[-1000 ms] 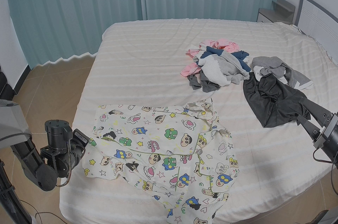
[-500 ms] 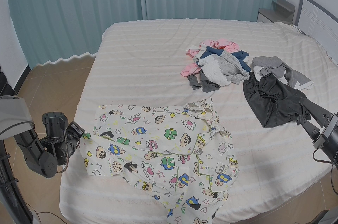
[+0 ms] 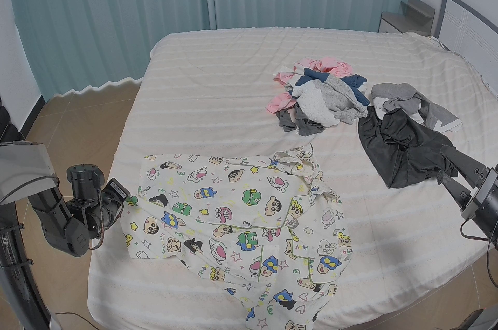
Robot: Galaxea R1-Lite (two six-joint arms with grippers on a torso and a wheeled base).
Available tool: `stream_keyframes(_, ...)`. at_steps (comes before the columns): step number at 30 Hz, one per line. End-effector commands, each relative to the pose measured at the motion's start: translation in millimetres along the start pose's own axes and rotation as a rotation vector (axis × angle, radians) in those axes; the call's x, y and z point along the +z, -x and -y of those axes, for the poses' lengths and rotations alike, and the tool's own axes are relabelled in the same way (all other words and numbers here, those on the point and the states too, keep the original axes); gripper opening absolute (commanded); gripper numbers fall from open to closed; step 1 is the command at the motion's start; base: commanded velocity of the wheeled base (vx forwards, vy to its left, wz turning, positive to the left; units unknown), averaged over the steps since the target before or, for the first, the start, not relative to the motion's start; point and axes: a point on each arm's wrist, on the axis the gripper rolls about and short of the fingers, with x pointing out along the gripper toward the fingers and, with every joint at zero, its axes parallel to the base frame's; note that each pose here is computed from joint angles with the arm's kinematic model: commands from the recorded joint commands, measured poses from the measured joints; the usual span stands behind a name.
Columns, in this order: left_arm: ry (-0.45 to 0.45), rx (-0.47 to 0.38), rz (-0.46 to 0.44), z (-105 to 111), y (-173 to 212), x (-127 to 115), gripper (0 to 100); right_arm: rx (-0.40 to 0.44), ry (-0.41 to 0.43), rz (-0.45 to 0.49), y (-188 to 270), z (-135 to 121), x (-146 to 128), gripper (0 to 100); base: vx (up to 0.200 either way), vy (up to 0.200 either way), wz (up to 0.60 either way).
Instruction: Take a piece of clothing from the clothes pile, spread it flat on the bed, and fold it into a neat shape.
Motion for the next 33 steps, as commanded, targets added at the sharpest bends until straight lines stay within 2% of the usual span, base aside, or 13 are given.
stream_keyframes(1, 0.003, 0.002, -0.002, -1, -4, 0, 100, -0.002, 0.000, -0.001, 0, 0, 0, 100, 0.000, 0.000, 0.00)
stream_keyframes(4, 0.017, -0.010, 0.033, 1, -8, 8, 100, -0.002, 0.000, -0.001, 0, 0, 0, 100, 0.000, 0.000, 0.00)
stream_keyframes(10, 0.031, 0.014, 0.097, -10, 0, 34, 100, 0.001, 0.000, -0.001, 0, 0, 0, 100, 0.000, 0.000, 0.00)
stream_keyframes(12, 0.031, 0.001, 0.086, -13, 7, 38, 100, 0.002, 0.000, -0.001, 0, 0, 0, 100, 0.000, 0.000, 0.00)
stream_keyframes(16, 0.013, -0.056, 0.012, -17, 24, 39, 100, 0.001, 0.000, -0.001, 0, 0, 0, 100, 0.000, 0.000, 0.00)
stream_keyframes(18, -0.039, -0.078, -0.059, -26, 43, 35, 100, 0.004, 0.001, 0.001, 1, -1, 0, 100, 0.000, 0.000, 0.00)
stream_keyframes(23, -0.169, -0.103, -0.287, -60, 72, 12, 100, 0.005, 0.001, 0.002, 1, -1, 0, 100, 0.000, 0.000, 0.00)
stream_keyframes(24, -0.175, -0.103, -0.302, -63, 74, 10, 100, 0.003, 0.000, 0.000, 1, 0, 0, 100, 0.000, 0.000, 0.00)
stream_keyframes(25, -0.205, -0.115, -0.371, -73, 84, 3, 100, 0.004, 0.001, 0.001, 1, -1, 0, 100, 0.000, 0.000, 0.00)
stream_keyframes(28, -0.278, -0.138, -0.474, -91, 95, -7, 100, 0.003, 0.000, 0.000, 1, 0, 0, 100, 0.000, 0.000, 0.00)
stream_keyframes(33, -0.374, -0.190, -0.545, -103, 99, -13, 100, 0.002, 0.000, -0.001, 1, 0, 0, 100, 0.000, 0.000, 0.00)
